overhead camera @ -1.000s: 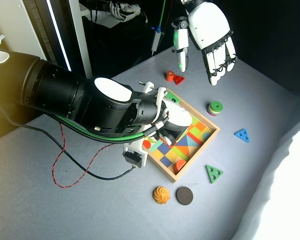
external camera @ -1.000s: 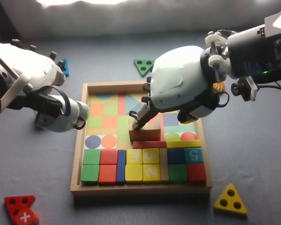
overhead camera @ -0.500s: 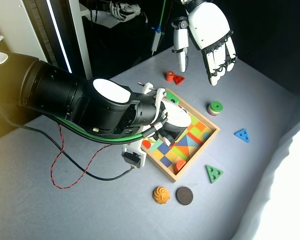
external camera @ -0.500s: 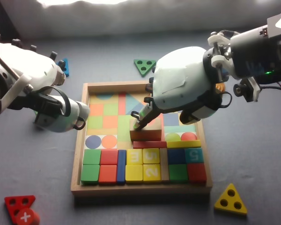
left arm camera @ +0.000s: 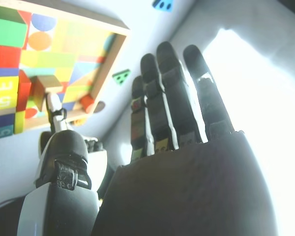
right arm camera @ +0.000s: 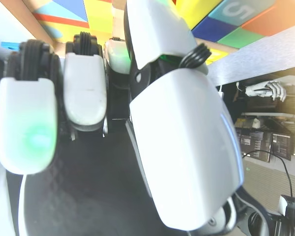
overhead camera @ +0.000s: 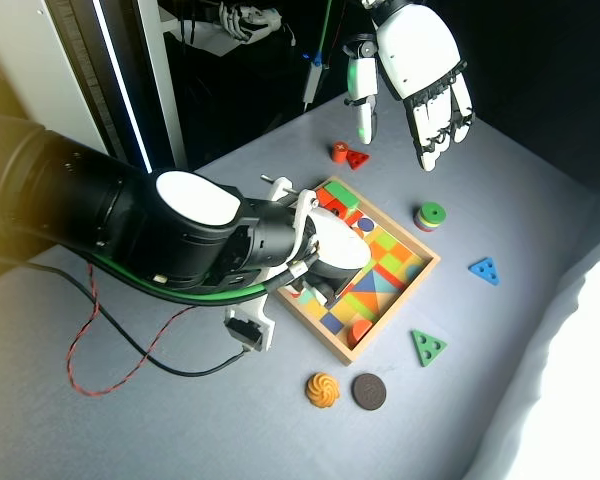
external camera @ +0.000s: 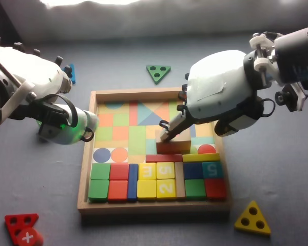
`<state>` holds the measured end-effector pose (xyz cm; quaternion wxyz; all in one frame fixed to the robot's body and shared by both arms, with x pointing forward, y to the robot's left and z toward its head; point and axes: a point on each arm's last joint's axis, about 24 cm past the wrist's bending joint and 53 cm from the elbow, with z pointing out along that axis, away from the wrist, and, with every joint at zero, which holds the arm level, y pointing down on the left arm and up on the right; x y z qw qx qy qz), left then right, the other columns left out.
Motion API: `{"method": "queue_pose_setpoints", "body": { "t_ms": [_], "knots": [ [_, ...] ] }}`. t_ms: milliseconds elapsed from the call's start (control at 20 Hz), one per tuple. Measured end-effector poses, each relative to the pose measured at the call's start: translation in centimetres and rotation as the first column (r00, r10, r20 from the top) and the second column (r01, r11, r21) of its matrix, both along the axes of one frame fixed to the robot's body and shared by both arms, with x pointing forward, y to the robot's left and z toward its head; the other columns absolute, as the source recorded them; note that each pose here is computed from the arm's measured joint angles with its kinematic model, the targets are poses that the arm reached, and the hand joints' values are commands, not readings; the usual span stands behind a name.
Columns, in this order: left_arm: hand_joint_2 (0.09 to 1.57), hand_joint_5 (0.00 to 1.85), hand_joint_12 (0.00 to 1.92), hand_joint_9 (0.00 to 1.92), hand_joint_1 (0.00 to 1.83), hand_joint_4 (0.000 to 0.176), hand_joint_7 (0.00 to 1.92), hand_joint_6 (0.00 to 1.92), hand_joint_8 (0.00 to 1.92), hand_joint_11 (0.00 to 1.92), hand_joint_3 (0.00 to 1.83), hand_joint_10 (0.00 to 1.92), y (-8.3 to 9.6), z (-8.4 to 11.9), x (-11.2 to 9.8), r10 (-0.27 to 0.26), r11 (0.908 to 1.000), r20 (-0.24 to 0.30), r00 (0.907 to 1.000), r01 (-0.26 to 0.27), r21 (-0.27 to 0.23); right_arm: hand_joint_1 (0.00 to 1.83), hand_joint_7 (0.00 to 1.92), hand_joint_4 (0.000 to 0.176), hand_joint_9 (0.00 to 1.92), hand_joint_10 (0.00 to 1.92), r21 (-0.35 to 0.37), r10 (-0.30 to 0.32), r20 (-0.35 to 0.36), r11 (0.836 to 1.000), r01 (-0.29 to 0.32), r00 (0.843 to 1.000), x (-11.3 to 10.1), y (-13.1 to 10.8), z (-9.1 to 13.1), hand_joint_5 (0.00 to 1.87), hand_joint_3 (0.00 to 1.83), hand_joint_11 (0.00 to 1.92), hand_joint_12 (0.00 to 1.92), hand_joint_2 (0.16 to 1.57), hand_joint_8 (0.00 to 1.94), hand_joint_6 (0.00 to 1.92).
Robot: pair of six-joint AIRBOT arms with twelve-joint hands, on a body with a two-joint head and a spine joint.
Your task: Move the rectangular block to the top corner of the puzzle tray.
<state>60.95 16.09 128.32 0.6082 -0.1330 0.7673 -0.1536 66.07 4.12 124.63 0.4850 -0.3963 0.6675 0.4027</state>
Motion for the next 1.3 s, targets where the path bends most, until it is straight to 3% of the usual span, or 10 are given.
{"method": "queue_pose_setpoints", "body": {
  "t_ms": [200,550,850,1300],
  "knots": [
    [1.32,0.35,0.73,0.51,0.0,0.0,0.52,0.01,0.01,0.1,0.0,0.01,0.0,0.0,0.0,0.0,1.0,0.0,1.0,0.0,0.0,1.75,1.2,0.0,1.56,1.92,-0.003,-0.008,-0.003,1.0,0.008,1.0,0.2,-1.0,0.0,0.53,0.0,1.79,1.92,1.21,1.94,0.02],
    [1.32,0.35,0.72,0.52,0.0,0.0,0.53,0.01,0.01,0.12,0.0,0.01,0.0,0.0,0.0,0.001,1.0,0.0,1.0,-0.001,0.002,1.76,1.29,0.0,1.59,1.92,-0.011,-0.013,0.005,1.0,0.013,1.0,0.3,-2.2,-0.1,0.51,0.0,1.8,1.92,1.2,1.94,0.0],
    [1.32,0.38,0.69,0.53,0.0,0.0,0.54,0.0,0.0,0.13,0.0,0.0,0.0,0.0,0.0,0.0,1.0,0.0,1.0,0.0,0.002,1.76,1.27,0.0,1.6,1.92,-0.03,0.001,0.048,1.0,0.001,0.999,0.3,-2.3,-0.3,0.54,0.0,1.8,1.92,1.19,1.94,0.01],
    [1.32,0.36,0.7,0.53,0.0,0.0,0.53,0.0,0.0,0.14,0.0,0.01,0.0,0.0,0.0,0.0,1.0,0.0,1.0,0.0,0.002,1.75,1.28,0.0,1.59,1.92,-0.03,-0.008,0.059,0.999,0.01,0.998,1.5,-1.9,-0.3,0.51,0.0,1.81,1.92,1.21,1.94,0.01]
  ]
}}
